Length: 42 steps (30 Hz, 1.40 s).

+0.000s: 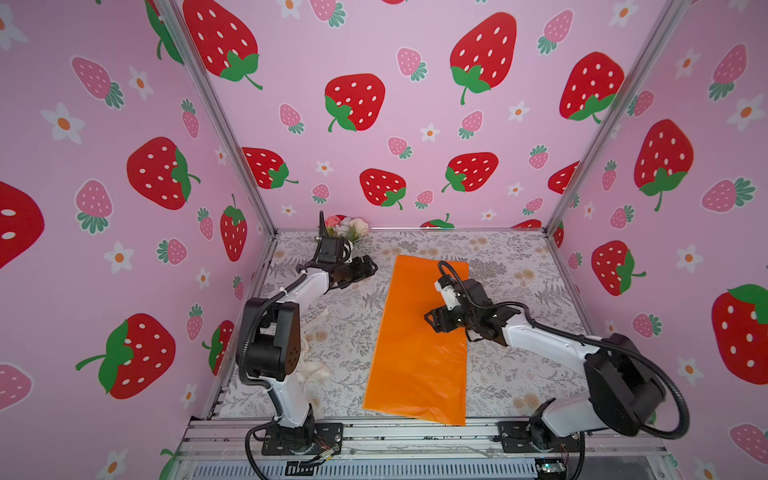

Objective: Tie the bouquet of fake flowers

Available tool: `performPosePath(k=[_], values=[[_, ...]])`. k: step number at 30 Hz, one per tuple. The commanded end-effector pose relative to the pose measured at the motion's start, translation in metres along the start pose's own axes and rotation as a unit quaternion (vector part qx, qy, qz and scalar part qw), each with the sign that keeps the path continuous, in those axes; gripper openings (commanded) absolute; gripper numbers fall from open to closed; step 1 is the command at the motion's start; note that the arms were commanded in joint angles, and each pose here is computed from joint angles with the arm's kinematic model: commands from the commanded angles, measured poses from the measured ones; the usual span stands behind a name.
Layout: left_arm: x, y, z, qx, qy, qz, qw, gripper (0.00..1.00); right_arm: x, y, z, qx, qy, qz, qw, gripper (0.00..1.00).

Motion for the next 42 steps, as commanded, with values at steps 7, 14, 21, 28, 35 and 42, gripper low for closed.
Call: performPosePath(k=[7, 14, 21, 28, 35, 42], values=[[-0.13, 0.007, 0.004, -0.02, 0.101, 0.015, 0.995, 0.92, -0.066, -0.059, 0.023, -0.011, 0.013, -0.169, 0.985, 0.71], [-0.161, 0.017, 0.001, -0.016, 0.119, 0.032, 0.992, 0.92, -0.07, -0.049, 0.003, 0.06, 0.015, -0.177, 0.982, 0.46], [-0.161, 0.007, -0.004, -0.037, 0.132, 0.038, 0.99, 0.87, -0.055, -0.059, -0.024, 0.06, 0.032, -0.145, 0.987, 0.14], [-0.16, 0.014, -0.009, -0.018, 0.128, 0.05, 0.99, 0.86, -0.045, -0.088, -0.055, 0.067, 0.052, -0.136, 0.987, 0.0], [-0.164, 0.01, -0.017, -0.055, 0.129, 0.08, 0.987, 0.83, -0.046, -0.095, -0.064, 0.069, 0.064, -0.133, 0.987, 0.0], [-0.167, 0.016, -0.023, -0.046, 0.132, 0.092, 0.986, 0.79, -0.052, -0.094, -0.064, 0.071, 0.067, -0.141, 0.985, 0.0]])
Point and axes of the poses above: each gripper's point midway between its finger pads, its own z axis back along the fingers, its own y axis along the line the jaws close on, x = y × z, the point moved 2 cm from there along z, back along the fingers, and after that the axes turned 5 degrees about z, right-handed, at the moved point
